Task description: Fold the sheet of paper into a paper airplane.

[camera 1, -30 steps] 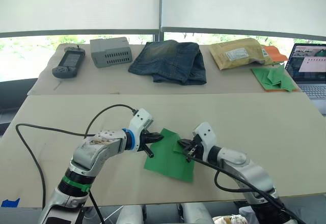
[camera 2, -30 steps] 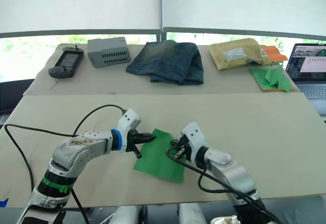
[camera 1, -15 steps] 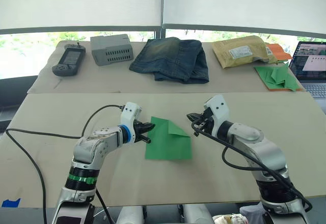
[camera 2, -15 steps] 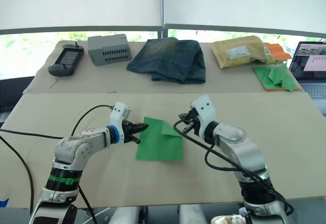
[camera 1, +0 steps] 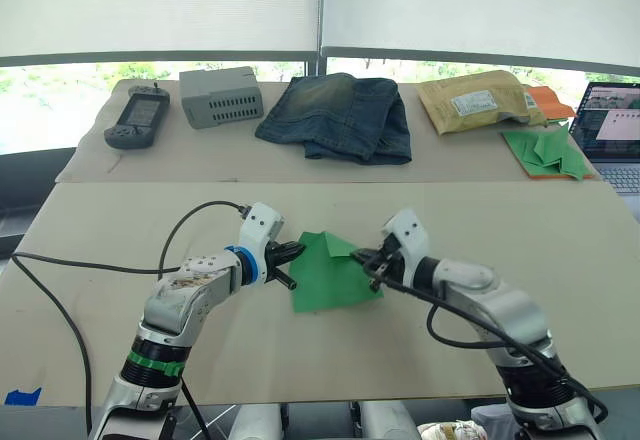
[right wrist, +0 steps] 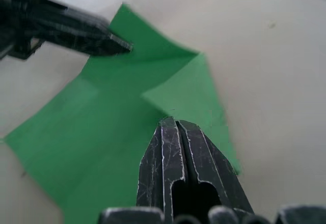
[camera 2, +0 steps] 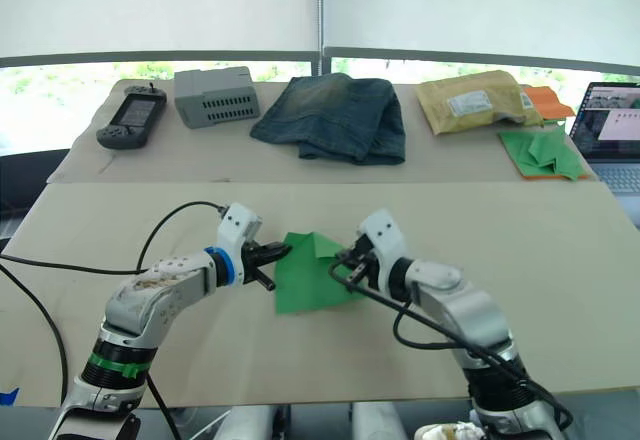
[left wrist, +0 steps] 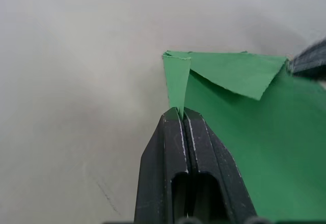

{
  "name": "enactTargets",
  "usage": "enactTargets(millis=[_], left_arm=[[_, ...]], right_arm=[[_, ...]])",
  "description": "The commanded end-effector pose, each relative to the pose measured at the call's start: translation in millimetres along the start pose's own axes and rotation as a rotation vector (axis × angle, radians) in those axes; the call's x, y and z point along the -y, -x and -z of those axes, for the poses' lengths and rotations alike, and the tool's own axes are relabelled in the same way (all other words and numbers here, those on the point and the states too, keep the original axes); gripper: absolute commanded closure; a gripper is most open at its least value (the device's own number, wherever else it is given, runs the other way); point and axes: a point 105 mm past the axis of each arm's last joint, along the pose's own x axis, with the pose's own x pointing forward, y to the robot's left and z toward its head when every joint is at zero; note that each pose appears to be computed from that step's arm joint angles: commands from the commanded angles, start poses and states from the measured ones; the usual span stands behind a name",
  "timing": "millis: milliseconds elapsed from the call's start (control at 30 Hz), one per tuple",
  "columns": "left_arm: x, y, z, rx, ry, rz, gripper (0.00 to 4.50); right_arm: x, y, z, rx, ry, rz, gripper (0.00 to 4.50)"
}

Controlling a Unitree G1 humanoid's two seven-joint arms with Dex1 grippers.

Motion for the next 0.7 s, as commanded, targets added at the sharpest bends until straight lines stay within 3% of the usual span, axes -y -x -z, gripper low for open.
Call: enactTargets(millis=[33, 433, 700], left_arm=[[6, 2, -9, 0.04, -0.035, 0.008, 4.49], [16, -4, -15, 0.046, -0.129, 0.061, 4.49], [25, -14, 4, -0.04, -0.168, 0.084, 4.49]], right_arm=[[4, -4, -4, 0.031, 0.025, 0.019, 4.5], [-1, -15, 27, -0.083, -0.029, -0.006, 4.5], [-7, -16, 29, -0.085, -0.044, -0.015, 4.5]])
